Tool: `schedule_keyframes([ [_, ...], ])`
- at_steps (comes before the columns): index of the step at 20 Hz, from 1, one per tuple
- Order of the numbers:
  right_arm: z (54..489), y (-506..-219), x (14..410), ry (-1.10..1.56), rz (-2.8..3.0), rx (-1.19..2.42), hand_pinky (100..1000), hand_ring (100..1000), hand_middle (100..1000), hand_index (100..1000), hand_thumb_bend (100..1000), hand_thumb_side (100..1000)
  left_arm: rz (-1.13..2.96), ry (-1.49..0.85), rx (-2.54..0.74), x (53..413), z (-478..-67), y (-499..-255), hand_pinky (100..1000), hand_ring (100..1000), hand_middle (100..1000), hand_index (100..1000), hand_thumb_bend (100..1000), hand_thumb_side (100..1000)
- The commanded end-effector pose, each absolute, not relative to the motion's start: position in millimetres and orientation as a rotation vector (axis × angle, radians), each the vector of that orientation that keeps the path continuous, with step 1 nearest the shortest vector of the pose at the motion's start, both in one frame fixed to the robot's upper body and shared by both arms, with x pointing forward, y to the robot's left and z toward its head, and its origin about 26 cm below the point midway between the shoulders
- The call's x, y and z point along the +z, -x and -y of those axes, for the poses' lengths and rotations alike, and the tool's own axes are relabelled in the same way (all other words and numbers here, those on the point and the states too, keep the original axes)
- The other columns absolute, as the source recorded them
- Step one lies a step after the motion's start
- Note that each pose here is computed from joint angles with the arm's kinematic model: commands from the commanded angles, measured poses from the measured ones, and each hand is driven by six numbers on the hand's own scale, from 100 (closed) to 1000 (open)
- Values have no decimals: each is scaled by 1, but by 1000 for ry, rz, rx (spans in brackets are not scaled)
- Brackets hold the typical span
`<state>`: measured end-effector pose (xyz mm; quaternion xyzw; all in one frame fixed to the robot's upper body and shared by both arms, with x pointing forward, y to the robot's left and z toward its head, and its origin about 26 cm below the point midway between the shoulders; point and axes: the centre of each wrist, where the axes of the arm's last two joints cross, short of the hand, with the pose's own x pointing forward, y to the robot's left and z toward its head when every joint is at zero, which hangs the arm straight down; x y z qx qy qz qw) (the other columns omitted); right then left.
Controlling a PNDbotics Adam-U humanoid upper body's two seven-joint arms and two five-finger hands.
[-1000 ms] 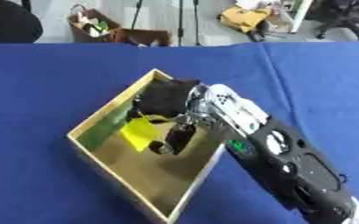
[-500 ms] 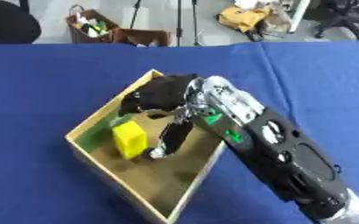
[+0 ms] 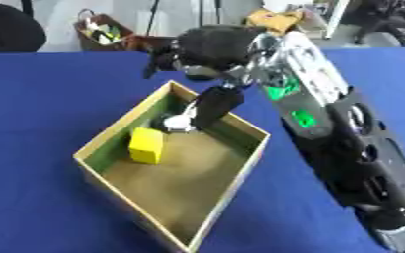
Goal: Pick up objects on the table and place them in the box.
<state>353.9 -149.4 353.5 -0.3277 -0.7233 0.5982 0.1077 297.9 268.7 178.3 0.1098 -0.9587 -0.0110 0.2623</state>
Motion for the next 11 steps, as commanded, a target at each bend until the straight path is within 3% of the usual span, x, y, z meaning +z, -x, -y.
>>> schedule_keyframes([
  [1,179,-341,373,881,2376,1340,710,734,742,863,113,845,2614,-290,-53,184,-268,-296,419,509,563,712,100,753],
  [4,203,-334,374,737,2512,999,697,714,734,875,100,730,2602,-279,-58,182,-267,-295,419,508,563,711,100,753],
  [6,218,-325,375,693,2579,800,693,711,732,874,100,730,2604,-271,-71,181,-266,-295,419,508,563,711,100,750],
  [7,226,-320,375,692,2608,709,692,712,733,876,100,741,2606,-269,-75,181,-266,-295,419,508,563,711,100,749],
  [11,256,-300,370,743,2697,421,702,726,747,893,100,924,2606,-269,-80,181,-267,-295,418,507,563,711,100,750],
])
